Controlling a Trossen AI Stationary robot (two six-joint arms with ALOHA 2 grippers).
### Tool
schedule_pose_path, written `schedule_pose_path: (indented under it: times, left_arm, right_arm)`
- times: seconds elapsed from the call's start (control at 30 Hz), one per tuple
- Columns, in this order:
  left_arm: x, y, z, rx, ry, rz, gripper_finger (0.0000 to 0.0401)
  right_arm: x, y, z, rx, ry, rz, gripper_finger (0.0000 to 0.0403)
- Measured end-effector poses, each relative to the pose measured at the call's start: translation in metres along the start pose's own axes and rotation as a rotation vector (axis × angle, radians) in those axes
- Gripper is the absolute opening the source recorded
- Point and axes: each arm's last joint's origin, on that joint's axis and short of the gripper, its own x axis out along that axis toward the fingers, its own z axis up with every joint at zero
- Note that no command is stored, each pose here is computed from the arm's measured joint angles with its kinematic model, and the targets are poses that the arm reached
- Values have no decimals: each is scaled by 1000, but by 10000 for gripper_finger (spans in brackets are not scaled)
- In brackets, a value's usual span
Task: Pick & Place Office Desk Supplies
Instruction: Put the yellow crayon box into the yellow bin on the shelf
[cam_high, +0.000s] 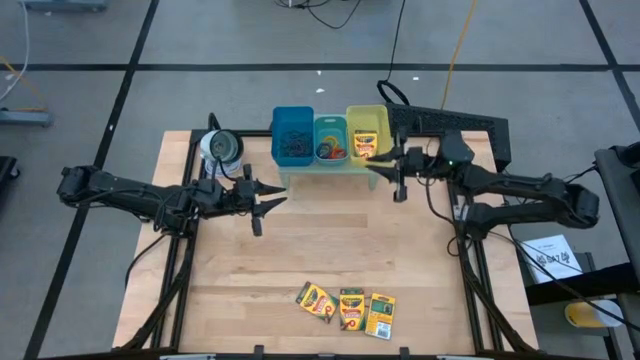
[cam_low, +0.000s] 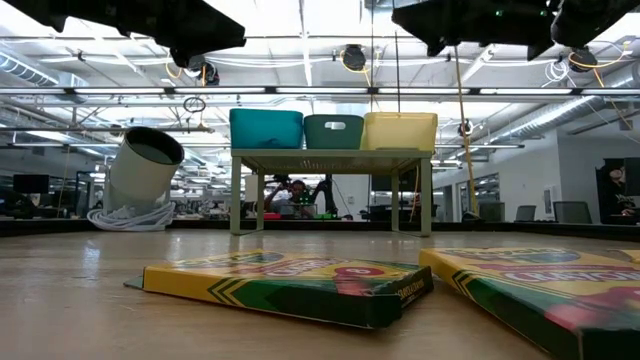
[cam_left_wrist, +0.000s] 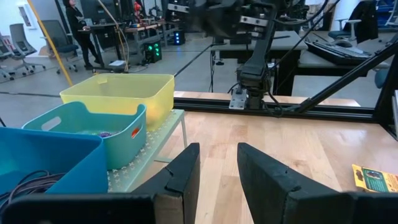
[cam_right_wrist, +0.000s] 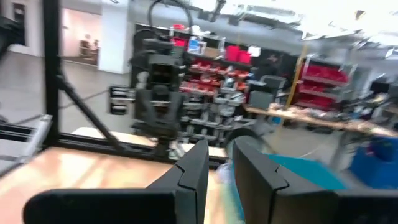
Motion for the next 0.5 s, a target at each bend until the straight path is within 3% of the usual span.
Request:
schedule_pose_path:
  times: [0.37,0.5]
  left_arm:
    - [0,0,0,-7,0,0,118]
    - [0,0,0,-39,0,0,118]
  right_arm:
    - [-2,42,5,260,88,198,66]
    - [-1,66,4,322,139,417,74]
